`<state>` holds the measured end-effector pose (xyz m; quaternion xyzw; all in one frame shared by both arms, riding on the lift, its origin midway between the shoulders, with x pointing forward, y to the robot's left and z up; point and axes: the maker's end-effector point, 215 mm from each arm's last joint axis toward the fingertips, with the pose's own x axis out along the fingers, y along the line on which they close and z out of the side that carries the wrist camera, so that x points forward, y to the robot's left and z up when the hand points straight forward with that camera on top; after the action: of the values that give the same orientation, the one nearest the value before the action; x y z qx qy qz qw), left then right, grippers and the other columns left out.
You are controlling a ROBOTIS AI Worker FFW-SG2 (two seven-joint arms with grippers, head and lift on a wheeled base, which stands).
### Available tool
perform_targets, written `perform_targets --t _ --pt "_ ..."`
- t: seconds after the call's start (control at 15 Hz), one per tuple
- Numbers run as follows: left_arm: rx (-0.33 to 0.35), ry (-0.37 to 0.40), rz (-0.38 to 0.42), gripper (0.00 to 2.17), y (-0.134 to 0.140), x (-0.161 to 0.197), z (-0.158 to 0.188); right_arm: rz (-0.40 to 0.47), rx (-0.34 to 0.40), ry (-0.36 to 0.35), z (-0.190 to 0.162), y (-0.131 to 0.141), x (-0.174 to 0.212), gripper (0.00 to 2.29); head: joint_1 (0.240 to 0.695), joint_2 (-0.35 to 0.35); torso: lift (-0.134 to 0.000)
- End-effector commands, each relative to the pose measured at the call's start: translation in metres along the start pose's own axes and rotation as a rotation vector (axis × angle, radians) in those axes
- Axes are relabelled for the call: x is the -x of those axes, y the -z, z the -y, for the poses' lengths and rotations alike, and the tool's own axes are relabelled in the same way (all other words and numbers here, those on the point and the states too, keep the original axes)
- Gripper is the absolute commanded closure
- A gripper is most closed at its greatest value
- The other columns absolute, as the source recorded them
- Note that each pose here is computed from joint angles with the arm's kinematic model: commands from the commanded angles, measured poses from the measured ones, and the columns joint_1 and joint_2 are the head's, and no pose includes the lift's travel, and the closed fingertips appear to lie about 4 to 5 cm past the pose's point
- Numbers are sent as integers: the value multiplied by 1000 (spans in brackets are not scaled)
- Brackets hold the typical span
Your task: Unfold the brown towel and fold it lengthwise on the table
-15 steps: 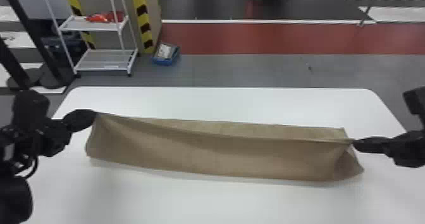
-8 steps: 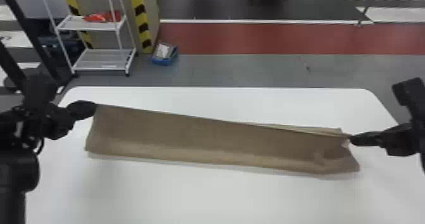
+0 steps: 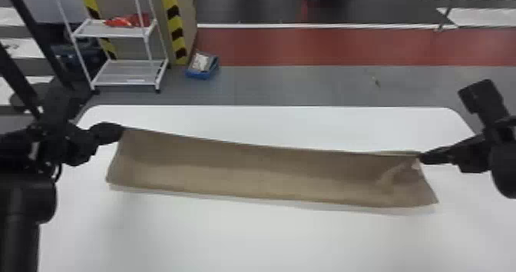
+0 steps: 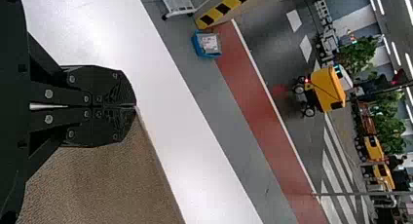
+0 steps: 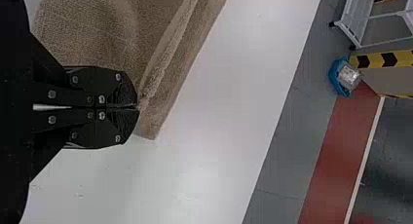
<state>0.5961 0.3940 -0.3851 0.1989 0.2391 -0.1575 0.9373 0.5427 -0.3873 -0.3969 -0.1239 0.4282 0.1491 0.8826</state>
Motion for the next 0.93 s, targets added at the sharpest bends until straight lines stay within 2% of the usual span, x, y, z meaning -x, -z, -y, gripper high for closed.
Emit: perform_targets --t 0.0,0.13,0.2,0.27,0.33,0.4,0.67,0.73,0.87 --pt "0 0 -9 1386 4 -1 0 6 12 10 4 -8 2 1538 695 6 -117" --pt "6 -6 -21 1382 10 -3 -1 -15 32 38 11 -8 3 1517 695 7 -117" --pt "6 -7 -26 1376 12 -3 -1 -36 53 51 11 -6 0 1281 695 7 -117" --pt "8 -19 -25 984 15 -3 -2 -44 59 78 11 -7 -2 637 695 6 -117" --pt "11 -42 -27 218 19 -2 -3 -45 53 115 16 -7 -4 53 695 5 -117" --pt "13 -44 -28 -1 21 -3 -1 -48 50 140 18 -7 -5 -2 695 5 -117" --pt "41 -102 5 29 23 6 -9 -56 -2 232 33 1 -4 39 695 0 -117" --pt "52 -118 13 29 26 11 -12 -40 -13 235 32 -2 -1 43 695 -2 -117" --pt "108 -164 68 29 23 26 -24 19 -85 239 26 2 10 43 695 -2 -117"
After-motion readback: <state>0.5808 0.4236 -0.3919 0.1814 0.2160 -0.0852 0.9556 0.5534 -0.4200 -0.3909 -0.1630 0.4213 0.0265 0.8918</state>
